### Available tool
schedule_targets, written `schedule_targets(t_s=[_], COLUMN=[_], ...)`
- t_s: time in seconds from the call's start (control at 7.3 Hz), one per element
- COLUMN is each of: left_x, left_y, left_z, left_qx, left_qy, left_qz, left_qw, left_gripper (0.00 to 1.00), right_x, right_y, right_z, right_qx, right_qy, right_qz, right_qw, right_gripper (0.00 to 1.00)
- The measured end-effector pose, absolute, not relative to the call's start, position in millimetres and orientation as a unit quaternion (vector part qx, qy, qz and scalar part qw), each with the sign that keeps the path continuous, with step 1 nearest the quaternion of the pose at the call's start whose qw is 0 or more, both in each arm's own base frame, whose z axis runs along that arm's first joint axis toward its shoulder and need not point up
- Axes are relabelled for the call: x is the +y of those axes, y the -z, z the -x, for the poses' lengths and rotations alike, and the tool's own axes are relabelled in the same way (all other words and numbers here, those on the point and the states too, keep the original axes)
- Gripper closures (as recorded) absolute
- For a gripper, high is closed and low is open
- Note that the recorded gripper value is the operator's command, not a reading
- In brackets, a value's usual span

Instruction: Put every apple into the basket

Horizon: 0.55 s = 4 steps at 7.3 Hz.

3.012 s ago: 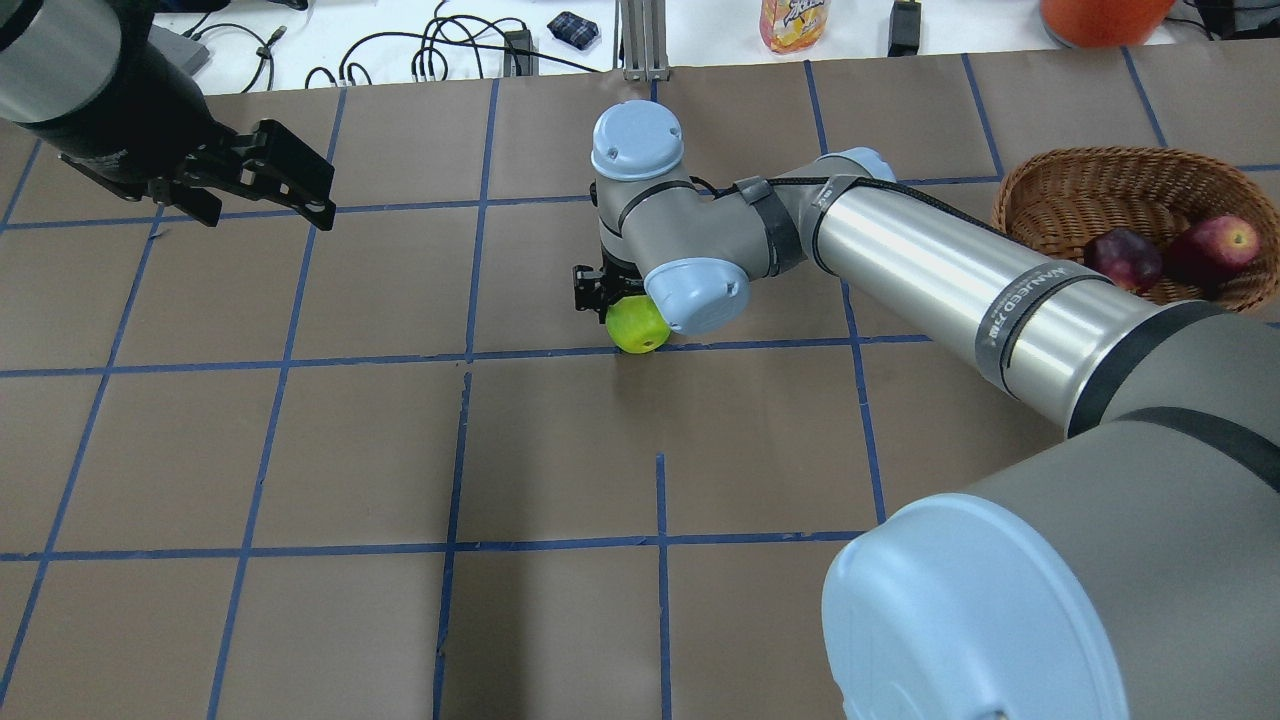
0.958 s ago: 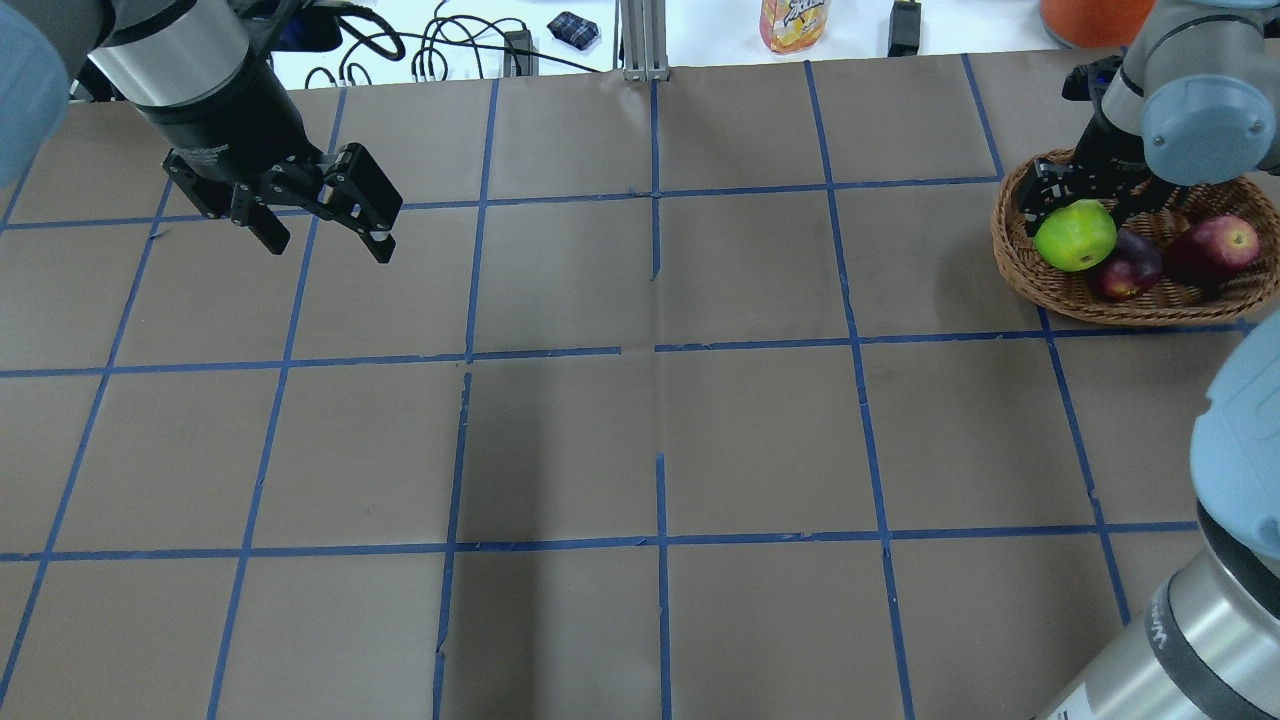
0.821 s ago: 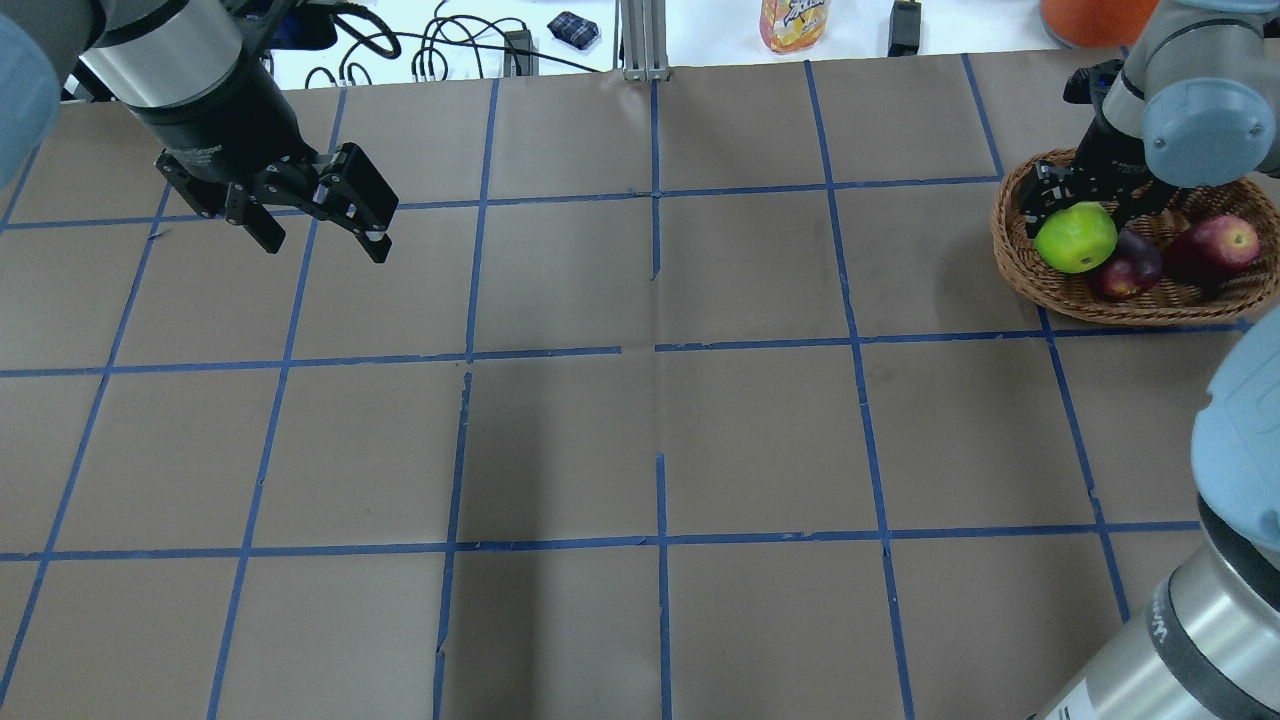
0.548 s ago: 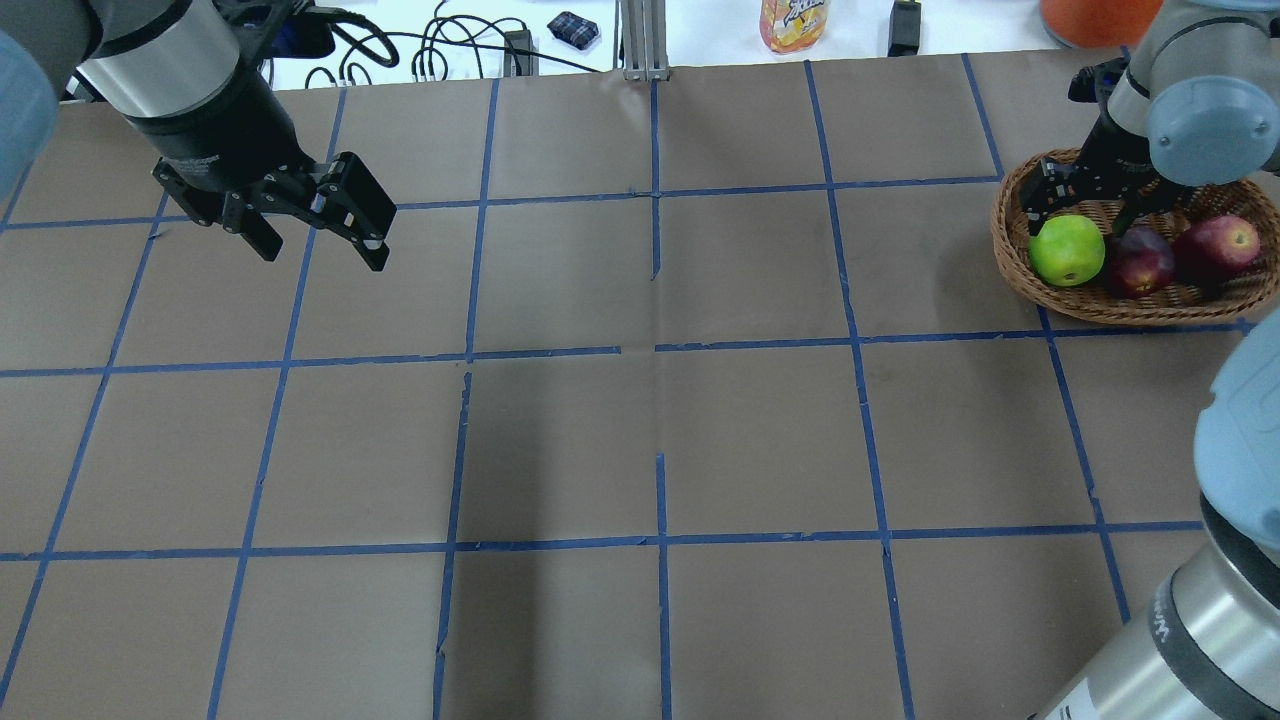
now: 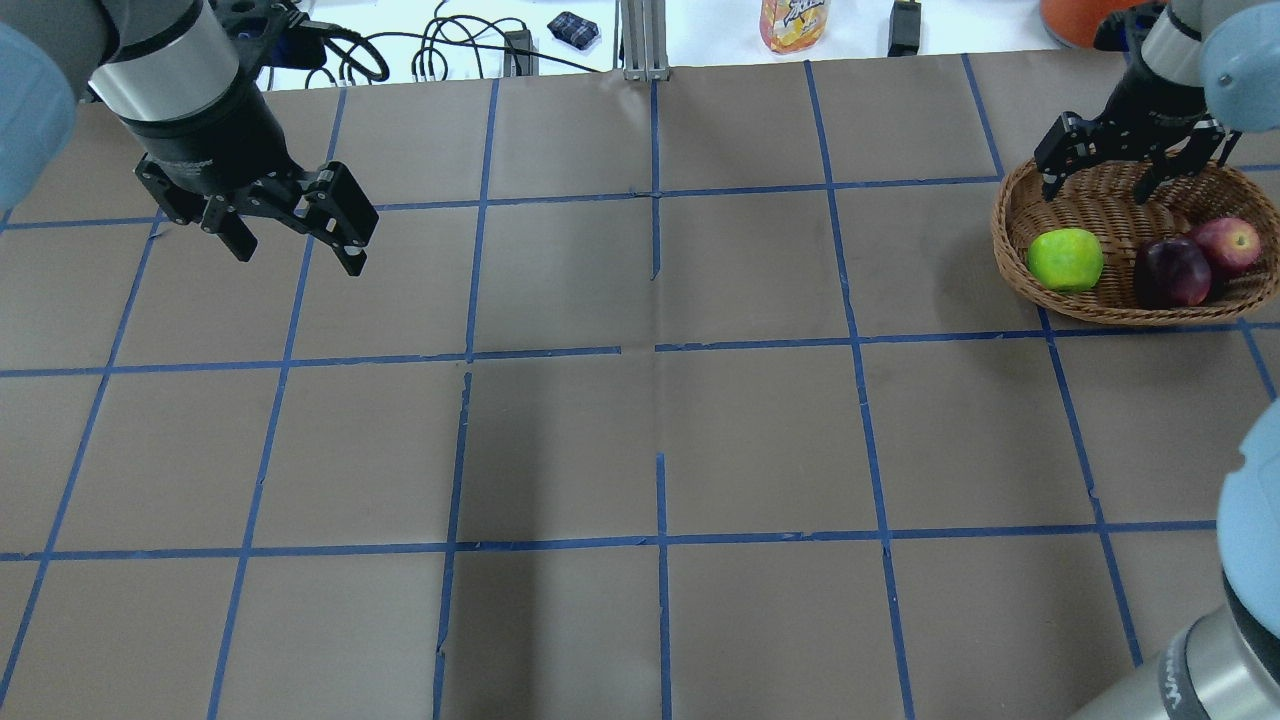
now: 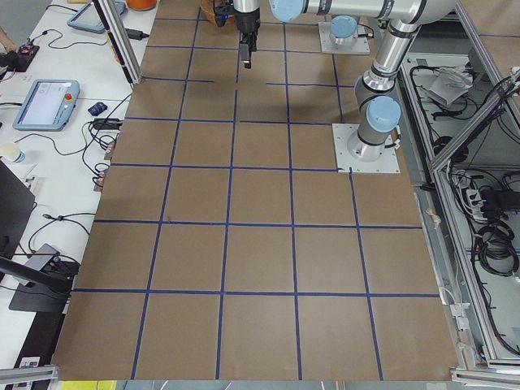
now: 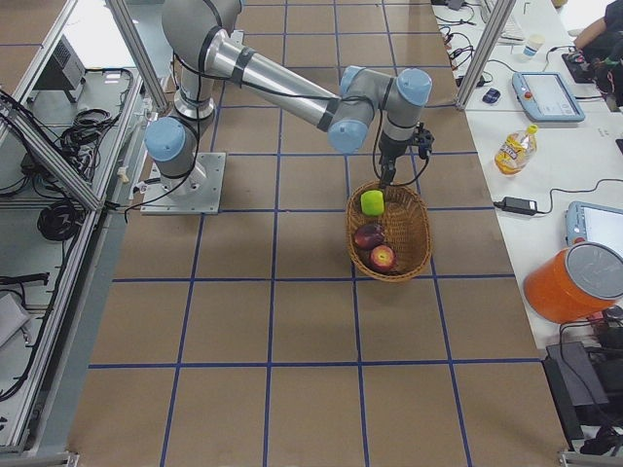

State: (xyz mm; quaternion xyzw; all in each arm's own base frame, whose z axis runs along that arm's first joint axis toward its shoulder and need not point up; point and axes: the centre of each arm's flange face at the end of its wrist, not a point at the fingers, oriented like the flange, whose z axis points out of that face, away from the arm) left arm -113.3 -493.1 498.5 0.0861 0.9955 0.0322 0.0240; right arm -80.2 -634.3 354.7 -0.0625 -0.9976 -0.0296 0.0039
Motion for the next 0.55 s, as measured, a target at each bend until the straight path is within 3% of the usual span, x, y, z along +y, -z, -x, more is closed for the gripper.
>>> schedule_targets(t_s=[0.55], left_x=[-497], left_y=[-499], left_z=[113], left_qx=[0.996], left_qy=[-0.021], left_qz=[-0.083], left_qw=[0.026], left_gripper=[0.0], right_x=[-570], right_y=[-447], right_z=[-47], right_qx=[-0.992], right_qy=[0.055], right_qz=[0.112], right_qw=[-0.009], right_gripper=[0.0])
